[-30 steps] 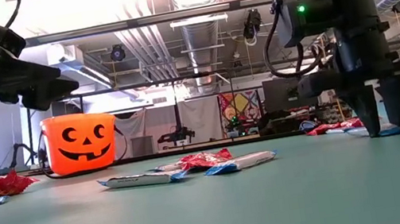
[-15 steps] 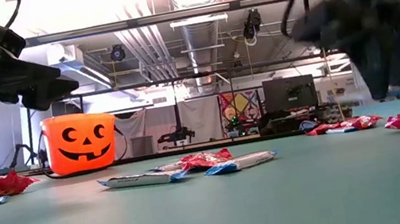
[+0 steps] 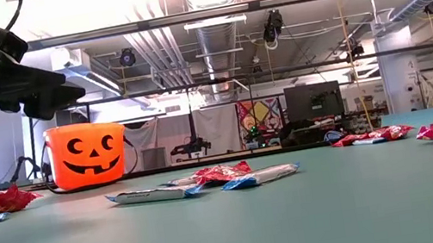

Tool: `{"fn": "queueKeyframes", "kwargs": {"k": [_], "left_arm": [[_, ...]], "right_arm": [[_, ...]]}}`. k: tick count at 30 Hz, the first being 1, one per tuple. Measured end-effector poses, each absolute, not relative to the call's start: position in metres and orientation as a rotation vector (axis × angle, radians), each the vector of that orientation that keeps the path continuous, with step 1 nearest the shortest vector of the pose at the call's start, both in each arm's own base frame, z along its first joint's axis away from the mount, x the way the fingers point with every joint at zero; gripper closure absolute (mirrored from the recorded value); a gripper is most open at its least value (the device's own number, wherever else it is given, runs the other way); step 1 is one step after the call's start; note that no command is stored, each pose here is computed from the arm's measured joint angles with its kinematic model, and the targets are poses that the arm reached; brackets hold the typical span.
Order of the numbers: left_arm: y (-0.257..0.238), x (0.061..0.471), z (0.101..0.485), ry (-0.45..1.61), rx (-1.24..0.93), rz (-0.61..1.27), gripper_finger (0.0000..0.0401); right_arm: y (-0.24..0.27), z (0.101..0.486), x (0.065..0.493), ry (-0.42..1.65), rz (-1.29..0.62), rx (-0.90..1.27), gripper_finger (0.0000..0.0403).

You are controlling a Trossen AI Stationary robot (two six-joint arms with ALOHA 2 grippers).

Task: Sort candy by brand, put in halloween buckets
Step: Put the white chocolate into the black bucket

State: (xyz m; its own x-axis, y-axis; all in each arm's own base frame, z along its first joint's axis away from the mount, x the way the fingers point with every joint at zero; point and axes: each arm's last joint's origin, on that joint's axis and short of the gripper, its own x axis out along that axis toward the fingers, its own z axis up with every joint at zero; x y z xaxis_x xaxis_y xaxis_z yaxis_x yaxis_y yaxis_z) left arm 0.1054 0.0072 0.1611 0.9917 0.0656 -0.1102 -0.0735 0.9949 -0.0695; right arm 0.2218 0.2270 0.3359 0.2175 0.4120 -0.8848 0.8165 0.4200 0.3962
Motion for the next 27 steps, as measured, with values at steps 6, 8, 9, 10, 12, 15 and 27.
{"fn": "queueKeyframes", "kwargs": {"k": [6, 8, 9, 10, 12, 15, 27], "left_arm": [[0.007, 0.105, 0.161, 0.108, -0.074, 0.070, 0.0129], [0.007, 0.105, 0.161, 0.109, -0.074, 0.070, 0.0129], [0.007, 0.105, 0.161, 0.108, -0.073, 0.070, 0.0129], [0.007, 0.105, 0.161, 0.108, -0.074, 0.070, 0.0129], [0.007, 0.105, 0.161, 0.109, -0.074, 0.070, 0.0129], [0.007, 0.105, 0.161, 0.109, -0.074, 0.070, 0.0129], [0.007, 0.105, 0.161, 0.109, -0.074, 0.070, 0.0129]], "right_arm": [[0.258, 0.335, 0.175, 1.547, -0.551, 1.237, 0.0292], [0.263, 0.327, 0.161, 1.612, -0.664, 1.233, 0.0292], [0.264, 0.321, 0.155, 1.619, -0.731, 1.229, 0.0293], [0.264, 0.314, 0.151, 1.631, -0.778, 1.212, 0.0294], [0.264, 0.305, 0.149, 1.693, -0.808, 1.195, 0.0297], [0.259, 0.290, 0.154, 1.733, -0.855, 1.208, 0.0297], [0.250, 0.217, 0.158, 1.730, -0.833, 1.242, 0.0297]]}}
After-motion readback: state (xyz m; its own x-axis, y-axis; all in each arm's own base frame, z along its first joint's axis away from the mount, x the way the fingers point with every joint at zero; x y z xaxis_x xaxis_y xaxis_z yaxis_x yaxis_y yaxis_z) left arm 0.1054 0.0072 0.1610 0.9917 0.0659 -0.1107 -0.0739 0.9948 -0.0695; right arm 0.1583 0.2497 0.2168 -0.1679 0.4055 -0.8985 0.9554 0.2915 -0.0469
